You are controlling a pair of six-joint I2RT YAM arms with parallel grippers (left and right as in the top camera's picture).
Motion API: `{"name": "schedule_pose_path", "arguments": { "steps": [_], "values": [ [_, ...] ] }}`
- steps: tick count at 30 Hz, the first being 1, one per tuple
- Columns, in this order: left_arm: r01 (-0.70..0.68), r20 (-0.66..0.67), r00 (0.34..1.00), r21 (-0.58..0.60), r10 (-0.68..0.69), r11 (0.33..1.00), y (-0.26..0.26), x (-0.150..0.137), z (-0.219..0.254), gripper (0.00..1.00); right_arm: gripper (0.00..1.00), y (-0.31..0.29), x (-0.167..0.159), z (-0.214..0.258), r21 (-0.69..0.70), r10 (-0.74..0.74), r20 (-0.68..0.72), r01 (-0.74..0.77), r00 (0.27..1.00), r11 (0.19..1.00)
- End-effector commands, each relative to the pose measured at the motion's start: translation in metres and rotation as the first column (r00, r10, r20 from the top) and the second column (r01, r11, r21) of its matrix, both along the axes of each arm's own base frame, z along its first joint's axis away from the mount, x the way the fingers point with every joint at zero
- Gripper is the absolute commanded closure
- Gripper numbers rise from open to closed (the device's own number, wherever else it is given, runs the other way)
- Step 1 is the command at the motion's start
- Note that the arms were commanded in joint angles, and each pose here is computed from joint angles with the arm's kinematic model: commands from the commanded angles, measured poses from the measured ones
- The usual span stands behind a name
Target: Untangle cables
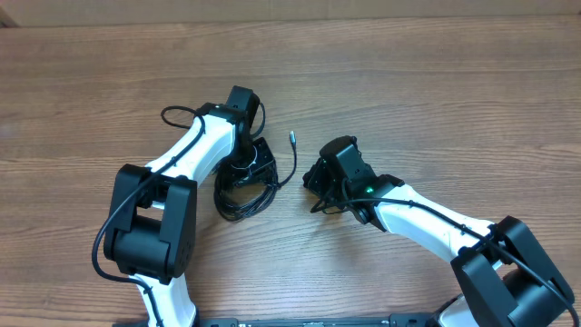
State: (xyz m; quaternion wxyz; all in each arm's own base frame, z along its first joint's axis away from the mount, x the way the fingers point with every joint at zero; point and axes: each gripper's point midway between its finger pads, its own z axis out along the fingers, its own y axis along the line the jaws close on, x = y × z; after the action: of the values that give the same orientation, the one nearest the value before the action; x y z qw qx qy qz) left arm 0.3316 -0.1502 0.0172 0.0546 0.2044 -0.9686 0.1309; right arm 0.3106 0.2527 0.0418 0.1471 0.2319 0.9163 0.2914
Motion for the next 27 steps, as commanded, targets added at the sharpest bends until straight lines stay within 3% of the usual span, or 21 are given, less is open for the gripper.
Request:
{"name": "schedule_pose_path", "arguments": {
  "steps": [1, 4, 9, 12, 19, 23, 25, 27],
  "values": [
    [0.118, 0.029, 0.993, -0.080, -0.116, 0.990, -0.005, -0.001, 0.003, 0.96, 0.90, -0.003, 0.001, -0.004, -0.013, -0.007, 0.002, 0.007, 1.000, 1.000],
    [0.161, 0.057, 0.986, -0.126, -0.155, 0.979, -0.006, 0.003, 0.006, 0.96, 0.90, -0.001, 0.004, -0.002, -0.003, -0.006, 0.013, 0.006, 1.000, 1.000],
    [0.284, 0.148, 0.956, -0.262, -0.252, 0.922, -0.026, 0.006, 0.018, 0.96, 0.78, 0.003, 0.004, 0.001, 0.025, -0.010, 0.007, 0.009, 1.000, 1.000],
    [0.301, 0.155, 0.951, -0.263, -0.267, 0.917, -0.028, 0.005, 0.018, 0.92, 0.73, 0.003, 0.003, -0.002, 0.038, -0.038, -0.021, 0.039, 0.999, 0.999],
    [0.338, 0.152, 0.939, -0.218, -0.310, 0.916, -0.023, 0.001, 0.014, 0.45, 0.72, -0.004, 0.006, -0.030, 0.064, -0.087, -0.126, 0.096, 0.988, 0.993],
    [0.410, 0.147, 0.911, -0.207, -0.386, 0.888, -0.014, -0.008, 0.013, 0.49, 0.72, -0.008, 0.015, -0.037, 0.108, -0.091, -0.150, 0.108, 0.985, 0.988],
    [0.448, 0.151, 0.893, -0.207, -0.424, 0.870, -0.013, -0.012, 0.013, 0.65, 0.72, -0.007, 0.020, -0.035, 0.133, -0.086, -0.141, 0.105, 0.986, 0.986],
    [0.496, 0.162, 0.868, -0.205, -0.470, 0.844, -0.012, -0.016, 0.013, 0.74, 0.73, -0.006, 0.023, -0.033, 0.141, -0.087, -0.129, 0.105, 0.988, 0.984]
  ]
}}
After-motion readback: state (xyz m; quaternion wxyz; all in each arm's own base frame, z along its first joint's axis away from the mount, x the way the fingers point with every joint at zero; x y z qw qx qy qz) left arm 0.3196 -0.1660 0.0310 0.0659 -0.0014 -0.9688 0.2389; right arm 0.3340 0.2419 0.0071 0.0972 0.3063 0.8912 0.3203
